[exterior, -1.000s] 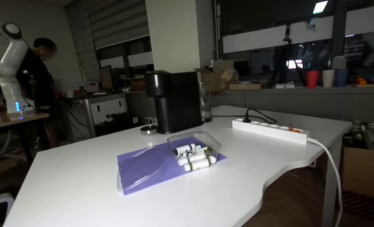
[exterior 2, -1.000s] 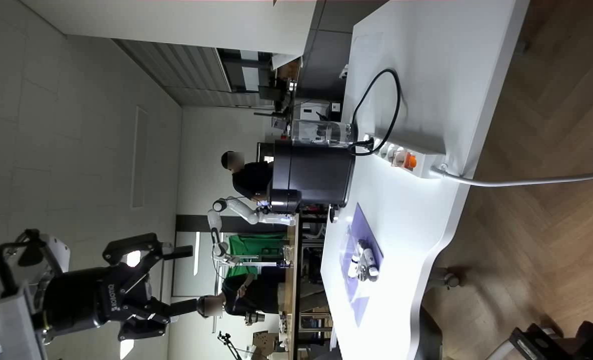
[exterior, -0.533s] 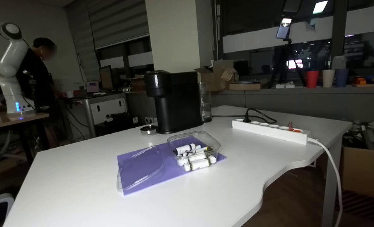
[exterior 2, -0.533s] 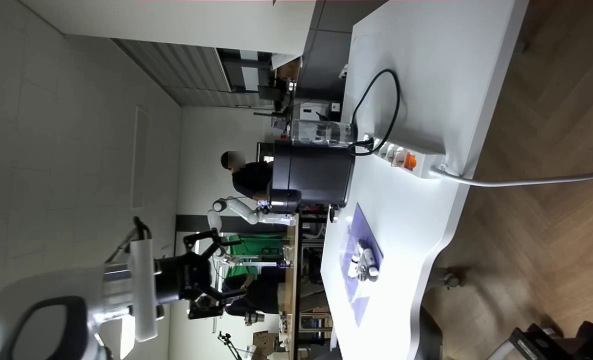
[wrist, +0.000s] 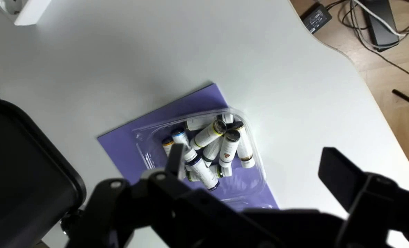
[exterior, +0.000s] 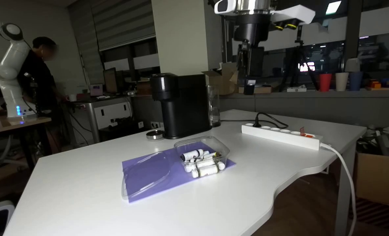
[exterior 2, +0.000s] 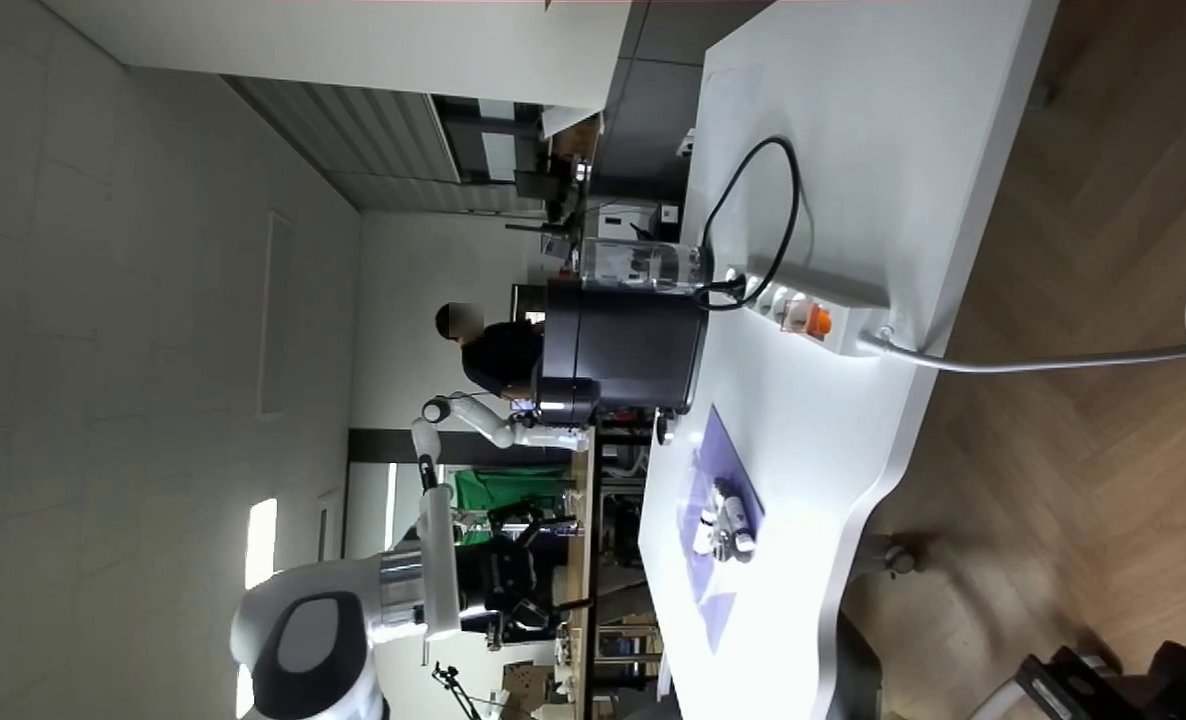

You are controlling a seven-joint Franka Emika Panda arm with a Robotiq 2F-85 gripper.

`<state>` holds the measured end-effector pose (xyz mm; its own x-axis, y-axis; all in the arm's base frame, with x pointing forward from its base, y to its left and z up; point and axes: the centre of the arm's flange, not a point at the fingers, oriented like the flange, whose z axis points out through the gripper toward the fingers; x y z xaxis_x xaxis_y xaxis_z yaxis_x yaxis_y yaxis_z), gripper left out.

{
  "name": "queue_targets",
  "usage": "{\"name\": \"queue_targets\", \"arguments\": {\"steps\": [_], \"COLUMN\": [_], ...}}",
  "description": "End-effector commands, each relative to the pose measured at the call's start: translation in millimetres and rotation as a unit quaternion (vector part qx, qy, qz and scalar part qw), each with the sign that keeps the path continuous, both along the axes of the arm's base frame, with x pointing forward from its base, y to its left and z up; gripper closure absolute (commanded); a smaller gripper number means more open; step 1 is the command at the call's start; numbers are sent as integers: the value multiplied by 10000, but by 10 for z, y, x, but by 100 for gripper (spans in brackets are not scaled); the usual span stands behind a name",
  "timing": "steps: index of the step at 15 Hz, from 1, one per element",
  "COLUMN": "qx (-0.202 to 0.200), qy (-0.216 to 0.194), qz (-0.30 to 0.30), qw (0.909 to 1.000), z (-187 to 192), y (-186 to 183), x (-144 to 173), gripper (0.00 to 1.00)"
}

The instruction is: Move a bottle from the container to the table

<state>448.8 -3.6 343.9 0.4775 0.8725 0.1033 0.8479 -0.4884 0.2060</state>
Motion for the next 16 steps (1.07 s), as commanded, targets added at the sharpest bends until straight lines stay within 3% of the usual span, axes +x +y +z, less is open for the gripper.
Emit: {"name": "queue_targets", "arguments": {"steps": [1, 12, 16], "qx": [-28, -51, -300], "qy": [38, 0, -161], "qz": [26, 11, 697], "qw": [10000, 10000, 9970], "z": [-43, -9, -338], "y": [21, -40, 96], "x": [40, 89, 475], "gripper": [0, 0, 0]}}
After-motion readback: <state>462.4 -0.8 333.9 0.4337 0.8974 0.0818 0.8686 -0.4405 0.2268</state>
